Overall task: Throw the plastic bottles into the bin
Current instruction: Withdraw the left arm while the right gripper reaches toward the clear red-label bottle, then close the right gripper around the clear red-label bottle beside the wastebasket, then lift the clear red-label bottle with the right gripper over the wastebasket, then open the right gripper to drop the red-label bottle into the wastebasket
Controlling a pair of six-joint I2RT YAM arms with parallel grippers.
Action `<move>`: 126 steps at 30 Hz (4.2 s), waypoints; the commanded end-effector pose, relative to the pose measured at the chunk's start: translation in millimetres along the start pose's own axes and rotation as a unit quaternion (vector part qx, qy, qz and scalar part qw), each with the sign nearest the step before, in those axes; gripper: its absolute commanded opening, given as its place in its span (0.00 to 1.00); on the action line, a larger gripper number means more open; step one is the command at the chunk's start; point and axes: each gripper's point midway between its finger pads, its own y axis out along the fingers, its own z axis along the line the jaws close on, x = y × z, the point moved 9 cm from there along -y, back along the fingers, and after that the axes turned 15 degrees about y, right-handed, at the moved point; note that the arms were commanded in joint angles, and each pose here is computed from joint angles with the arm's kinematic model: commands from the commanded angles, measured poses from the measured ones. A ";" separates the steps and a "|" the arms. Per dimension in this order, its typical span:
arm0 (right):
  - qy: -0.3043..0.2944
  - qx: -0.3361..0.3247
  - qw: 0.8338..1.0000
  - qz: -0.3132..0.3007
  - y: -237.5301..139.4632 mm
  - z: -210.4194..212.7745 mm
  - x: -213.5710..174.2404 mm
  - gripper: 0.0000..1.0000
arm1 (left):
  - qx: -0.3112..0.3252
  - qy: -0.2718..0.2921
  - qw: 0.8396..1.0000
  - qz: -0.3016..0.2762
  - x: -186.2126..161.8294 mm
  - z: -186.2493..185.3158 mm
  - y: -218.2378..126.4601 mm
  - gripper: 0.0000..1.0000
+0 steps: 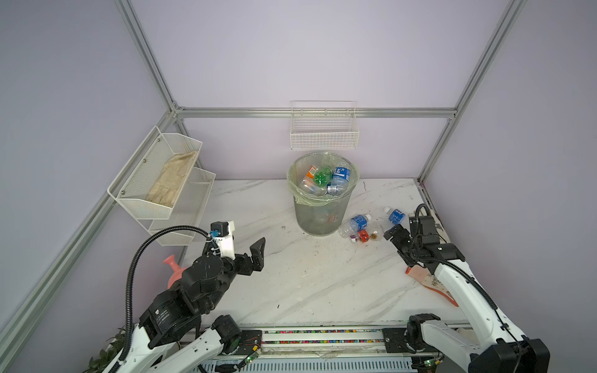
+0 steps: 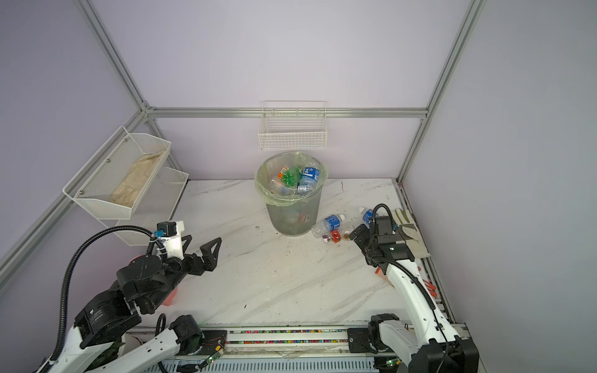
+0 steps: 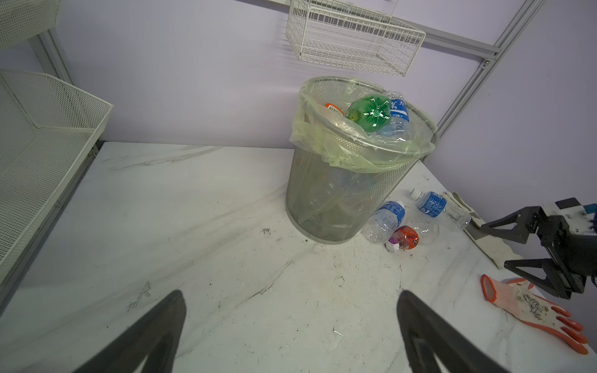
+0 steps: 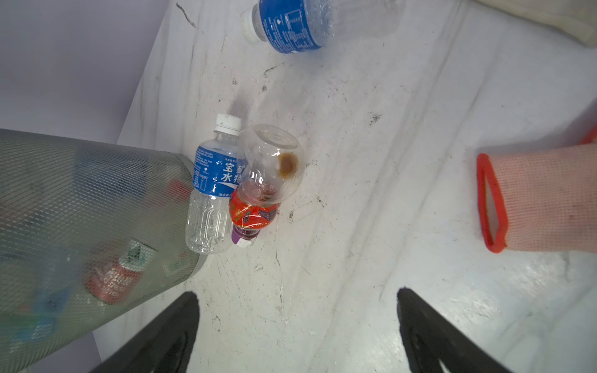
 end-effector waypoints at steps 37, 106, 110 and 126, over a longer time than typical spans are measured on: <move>0.063 -0.093 0.993 -0.020 158.5 33.3 -27.1 0.92 | 0.047 -0.065 0.997 -0.011 -76.7 37.2 -36.1 1.00; -0.284 0.541 0.790 -0.046 -230.6 271.9 -96.5 0.00 | 0.047 -0.024 0.997 0.051 -73.4 21.4 -11.3 1.00; -0.304 0.513 0.801 -0.053 -201.7 297.7 -118.6 0.00 | 0.047 -0.023 0.997 0.052 -73.5 21.3 -11.0 1.00; -0.332 0.335 0.877 -0.093 -42.0 329.1 -172.3 0.97 | 0.047 -0.036 0.998 0.033 -75.8 25.9 -17.9 1.00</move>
